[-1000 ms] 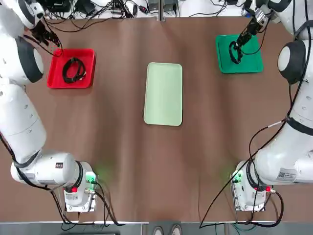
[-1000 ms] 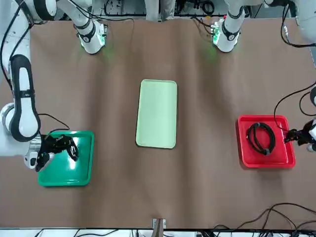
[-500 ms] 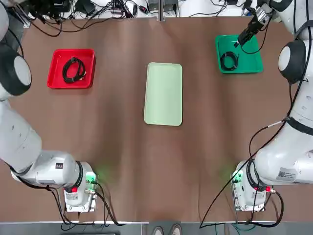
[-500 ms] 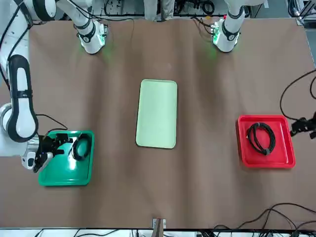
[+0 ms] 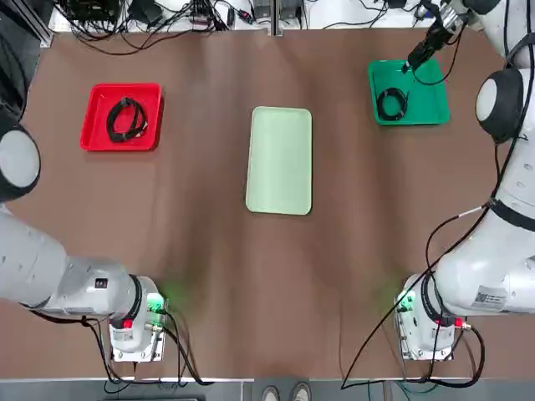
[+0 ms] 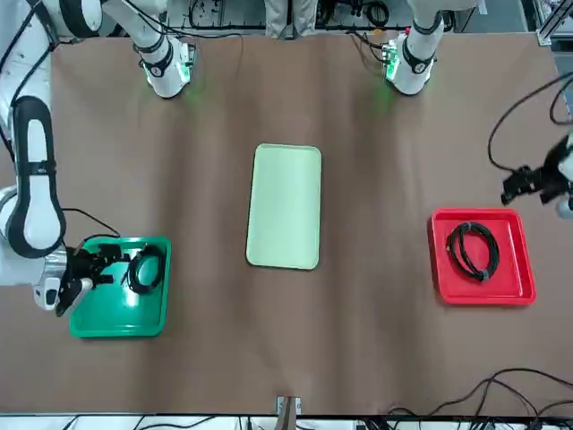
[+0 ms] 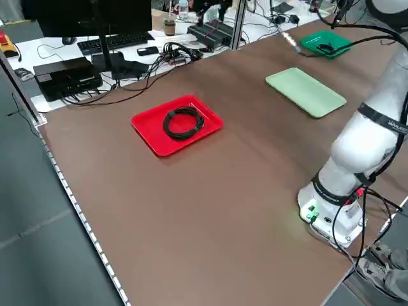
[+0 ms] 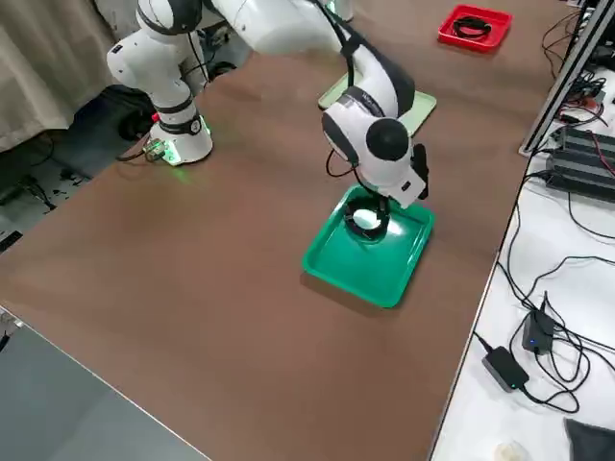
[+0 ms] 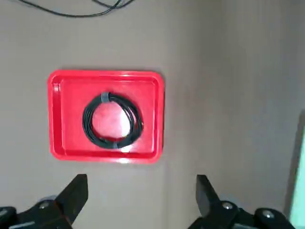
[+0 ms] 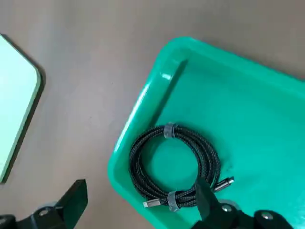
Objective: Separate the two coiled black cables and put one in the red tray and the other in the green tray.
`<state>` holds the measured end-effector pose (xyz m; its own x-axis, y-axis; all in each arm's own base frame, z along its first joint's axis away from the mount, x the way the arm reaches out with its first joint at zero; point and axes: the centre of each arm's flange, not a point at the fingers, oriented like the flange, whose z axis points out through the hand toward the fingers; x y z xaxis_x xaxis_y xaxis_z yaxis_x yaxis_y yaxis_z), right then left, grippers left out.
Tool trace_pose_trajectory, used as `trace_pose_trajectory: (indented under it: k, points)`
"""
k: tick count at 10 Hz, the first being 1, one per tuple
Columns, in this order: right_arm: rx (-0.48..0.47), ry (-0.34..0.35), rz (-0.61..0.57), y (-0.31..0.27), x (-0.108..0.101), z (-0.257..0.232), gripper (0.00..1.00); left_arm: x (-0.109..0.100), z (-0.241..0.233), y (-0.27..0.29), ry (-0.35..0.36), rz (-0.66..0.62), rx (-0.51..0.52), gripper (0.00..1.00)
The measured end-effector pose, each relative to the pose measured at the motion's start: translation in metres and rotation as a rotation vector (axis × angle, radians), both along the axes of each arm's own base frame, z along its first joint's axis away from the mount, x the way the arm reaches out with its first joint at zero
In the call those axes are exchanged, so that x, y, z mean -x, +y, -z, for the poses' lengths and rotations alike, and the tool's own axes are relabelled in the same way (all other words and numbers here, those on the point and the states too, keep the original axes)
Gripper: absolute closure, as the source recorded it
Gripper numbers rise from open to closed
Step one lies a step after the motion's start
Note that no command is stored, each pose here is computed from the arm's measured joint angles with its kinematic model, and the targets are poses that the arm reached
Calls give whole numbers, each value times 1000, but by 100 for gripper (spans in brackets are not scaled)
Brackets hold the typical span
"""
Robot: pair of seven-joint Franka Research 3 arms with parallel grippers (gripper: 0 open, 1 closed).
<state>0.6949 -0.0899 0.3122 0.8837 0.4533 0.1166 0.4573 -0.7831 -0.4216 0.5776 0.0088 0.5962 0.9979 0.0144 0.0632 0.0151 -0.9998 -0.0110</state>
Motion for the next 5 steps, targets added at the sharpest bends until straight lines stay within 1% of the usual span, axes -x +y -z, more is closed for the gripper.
trace_pose_trajectory:
  k: [1,2,3,4,5]
  points:
    - [65,9,42,-3,-2,-31,0,11,-14,-14,8,4,1,0]
    - [172,25,105,-2,-4,-69,0,18,-22,-22,24,14,1,0]
    - [269,21,163,11,-3,-105,0,23,-28,-27,47,23,0,0]
    - [330,-3,206,23,-1,-136,0,26,-31,-31,61,30,0,0]
    - [353,-30,248,23,4,-165,0,27,-33,-33,61,34,0,0]
